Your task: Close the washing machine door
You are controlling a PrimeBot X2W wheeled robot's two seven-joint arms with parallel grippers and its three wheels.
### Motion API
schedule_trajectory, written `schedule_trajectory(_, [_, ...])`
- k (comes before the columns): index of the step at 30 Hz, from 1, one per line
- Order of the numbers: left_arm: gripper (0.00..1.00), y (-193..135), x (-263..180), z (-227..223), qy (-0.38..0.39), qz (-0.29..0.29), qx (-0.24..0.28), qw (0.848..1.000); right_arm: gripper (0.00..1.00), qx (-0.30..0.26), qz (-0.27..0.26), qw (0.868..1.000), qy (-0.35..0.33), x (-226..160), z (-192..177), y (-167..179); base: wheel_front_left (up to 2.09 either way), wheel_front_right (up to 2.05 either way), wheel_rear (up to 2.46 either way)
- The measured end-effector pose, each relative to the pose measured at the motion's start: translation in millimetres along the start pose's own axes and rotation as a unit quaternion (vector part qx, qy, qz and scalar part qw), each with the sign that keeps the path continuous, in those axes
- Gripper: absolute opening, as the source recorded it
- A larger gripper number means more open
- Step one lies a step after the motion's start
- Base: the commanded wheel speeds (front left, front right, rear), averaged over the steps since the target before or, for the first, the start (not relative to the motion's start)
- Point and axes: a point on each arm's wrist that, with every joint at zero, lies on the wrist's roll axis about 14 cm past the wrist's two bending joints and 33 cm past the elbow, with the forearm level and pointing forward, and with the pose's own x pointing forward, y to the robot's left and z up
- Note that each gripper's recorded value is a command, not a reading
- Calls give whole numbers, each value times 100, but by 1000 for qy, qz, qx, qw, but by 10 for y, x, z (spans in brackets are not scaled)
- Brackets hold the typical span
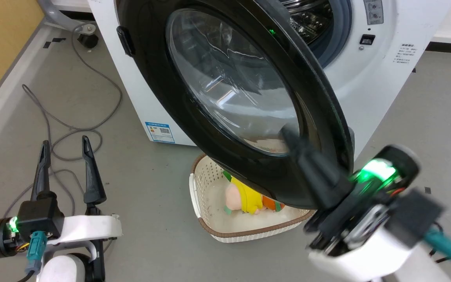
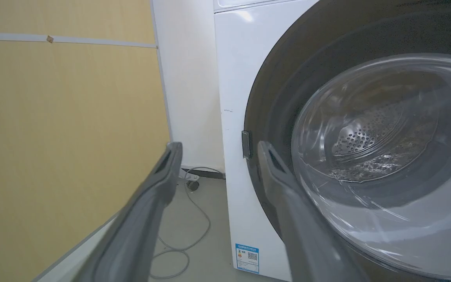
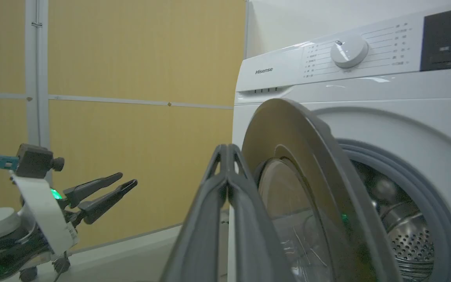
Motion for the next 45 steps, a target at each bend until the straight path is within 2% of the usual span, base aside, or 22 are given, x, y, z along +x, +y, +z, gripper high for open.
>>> schedule_trajectory(3, [100, -20, -5, -23, 3, -1, -2, 1000, 0, -8, 16, 999, 42, -104, -223, 68, 0, 0, 0])
schedule_trajectory(8, [100, -84, 3, -66, 8, -9, -6, 1000, 0, -13, 3, 993, 116, -379, -616, -3, 0, 0, 0])
schedule_trajectory(19, [100, -247, 36, -226, 26, -27, -7, 999, 0, -17, -123, 971, 204, -876, -1093, -737, 0, 0, 0])
schedule_trajectory(25, [100, -334, 98, -335, 37, -38, -10, 999, 0, -5, -185, 960, 211, -940, -1243, -1073, 0, 0, 0])
schedule_trajectory(33, [100, -463, 194, -486, 50, -47, -17, 997, 0, -16, -270, 940, 208, -950, -1390, -1761, 0, 0, 0])
schedule_trajectory(41, [100, -508, 274, -684, 68, -49, -13, 996, 0, -31, -294, 933, 207, -741, -1595, -2226, 0, 0, 0])
schedule_trajectory(45, [100, -501, 308, -764, 75, -44, -10, 996, 0, -29, -320, 924, 206, -699, -1701, -2472, 0, 0, 0])
